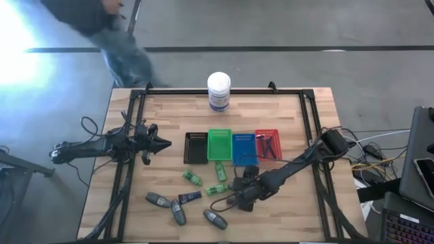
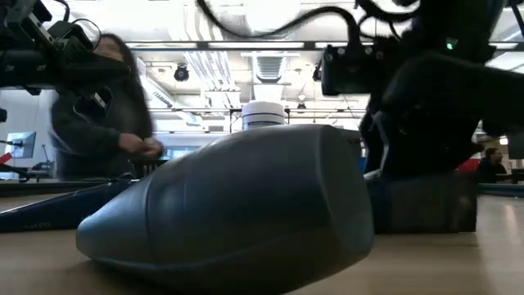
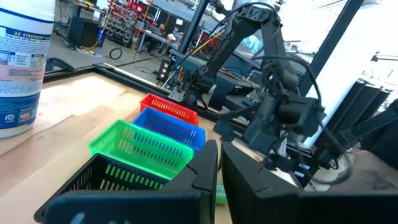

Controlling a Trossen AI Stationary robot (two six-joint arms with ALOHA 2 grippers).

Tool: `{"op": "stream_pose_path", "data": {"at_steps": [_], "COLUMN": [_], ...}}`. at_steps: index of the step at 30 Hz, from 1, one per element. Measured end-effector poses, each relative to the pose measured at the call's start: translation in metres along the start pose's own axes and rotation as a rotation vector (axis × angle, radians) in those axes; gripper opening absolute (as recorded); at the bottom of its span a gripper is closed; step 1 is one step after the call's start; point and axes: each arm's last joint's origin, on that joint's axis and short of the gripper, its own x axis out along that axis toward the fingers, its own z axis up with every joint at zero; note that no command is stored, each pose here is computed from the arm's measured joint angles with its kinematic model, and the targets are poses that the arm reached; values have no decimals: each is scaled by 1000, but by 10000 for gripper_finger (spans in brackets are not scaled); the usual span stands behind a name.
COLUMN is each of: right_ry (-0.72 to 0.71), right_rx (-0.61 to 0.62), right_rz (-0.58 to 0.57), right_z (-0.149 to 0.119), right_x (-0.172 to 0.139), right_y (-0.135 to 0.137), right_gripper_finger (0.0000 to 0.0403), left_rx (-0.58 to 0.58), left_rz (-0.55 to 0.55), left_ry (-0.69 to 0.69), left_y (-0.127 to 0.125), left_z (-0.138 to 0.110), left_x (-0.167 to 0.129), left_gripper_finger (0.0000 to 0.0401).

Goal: Pick & Place Travel size toiletries
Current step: Put the deodorant into the blue basket

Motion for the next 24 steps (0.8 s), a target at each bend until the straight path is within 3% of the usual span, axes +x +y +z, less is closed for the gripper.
{"op": "stream_pose_path", "data": {"at_steps": [11, 21, 24], "right_ry": [29, 57, 62], "right_rx": [115, 164, 192], "right_rz": [14, 32, 36], "right_z": [3, 11, 11], "right_x": [-3, -4, -5], "right_y": [0, -4, -4], "right_gripper_finger": [309, 207, 201], "left_rx": [0, 0, 0], "left_rz": [0, 0, 0], "left_ry": [0, 0, 0], "left_y": [0, 0, 0], "left_z": [0, 0, 0], "left_x": [0, 0, 0], "left_gripper_finger": [26, 26, 26]}}
